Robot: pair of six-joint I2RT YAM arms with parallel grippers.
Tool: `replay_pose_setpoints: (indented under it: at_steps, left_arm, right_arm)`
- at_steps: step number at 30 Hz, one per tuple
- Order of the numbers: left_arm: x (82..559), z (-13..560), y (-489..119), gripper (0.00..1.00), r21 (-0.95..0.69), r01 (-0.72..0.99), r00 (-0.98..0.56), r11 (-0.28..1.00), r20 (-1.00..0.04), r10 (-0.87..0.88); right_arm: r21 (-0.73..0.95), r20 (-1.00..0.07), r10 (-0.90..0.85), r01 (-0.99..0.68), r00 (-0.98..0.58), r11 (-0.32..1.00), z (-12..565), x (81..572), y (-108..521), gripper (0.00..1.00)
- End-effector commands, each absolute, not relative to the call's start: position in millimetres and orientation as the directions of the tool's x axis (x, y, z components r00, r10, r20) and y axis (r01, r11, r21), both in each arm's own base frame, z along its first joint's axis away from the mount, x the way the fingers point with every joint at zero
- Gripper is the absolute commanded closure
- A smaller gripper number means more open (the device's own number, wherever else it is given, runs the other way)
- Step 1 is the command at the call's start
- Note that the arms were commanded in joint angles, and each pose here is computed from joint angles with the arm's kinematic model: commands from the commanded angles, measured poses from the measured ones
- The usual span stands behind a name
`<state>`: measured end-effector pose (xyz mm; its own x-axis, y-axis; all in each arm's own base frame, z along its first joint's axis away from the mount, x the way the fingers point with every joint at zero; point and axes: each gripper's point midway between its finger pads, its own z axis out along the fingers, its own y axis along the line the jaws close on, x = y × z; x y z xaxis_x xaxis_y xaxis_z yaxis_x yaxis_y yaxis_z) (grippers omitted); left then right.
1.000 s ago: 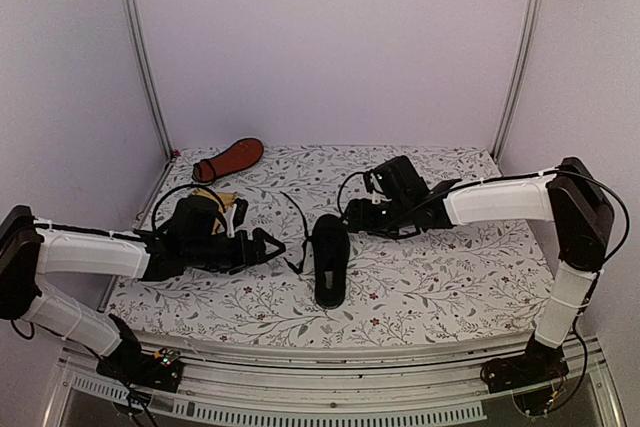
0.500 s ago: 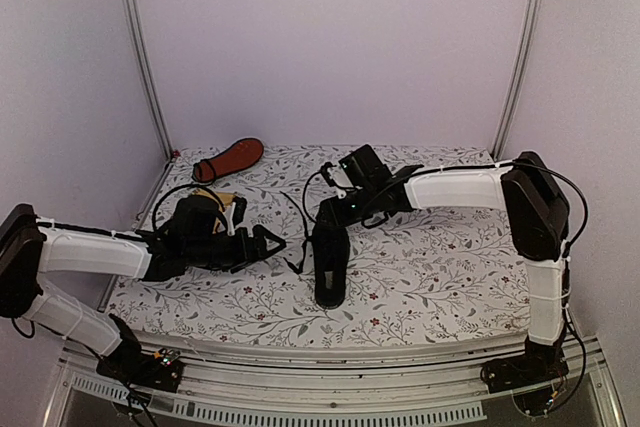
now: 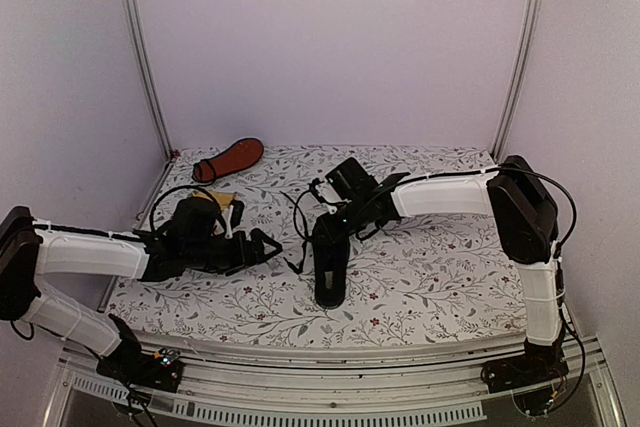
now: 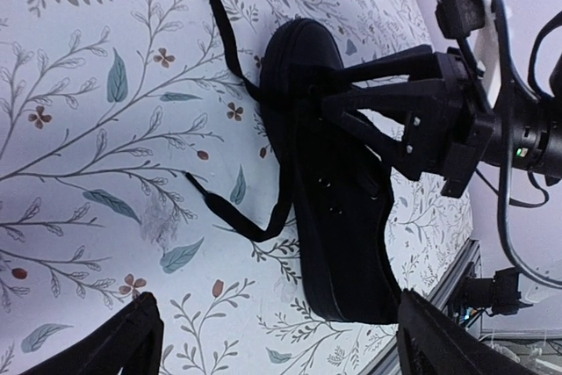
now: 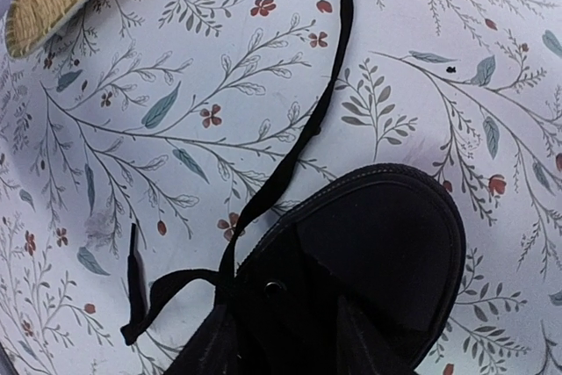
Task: Tie the shoes
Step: Adjust the shoelace on the shoe.
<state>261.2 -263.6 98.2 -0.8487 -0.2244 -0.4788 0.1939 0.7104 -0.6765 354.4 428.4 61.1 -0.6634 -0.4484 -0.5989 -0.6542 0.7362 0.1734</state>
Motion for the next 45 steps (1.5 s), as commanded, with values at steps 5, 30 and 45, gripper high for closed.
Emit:
replay_pose_setpoints:
  at_steps: [5,30,45]
  left_arm:
    - [260,102,-260,0.08,-0.651,0.207,-0.839,0.73,-0.502,-0.209]
    - [270,97,-278,0.08,-0.631,0.265,-0.845,0.729,-0.517,-0.14]
    - [275,125,-261,0.08,-0.655,0.258,-0.765,0.71,-0.588,-0.263]
  right_arm:
    - [0.153,-0.62,-0.434,-0.643,-0.653,0.75,75,354,426,0.92]
    - [0.505,-0.412,0.141,-0.096,-0.9,0.858,57,256,304,0.85]
    - [0.386,-0.596,-0.179,-0.474,-0.783,0.791,92,305,341,0.5]
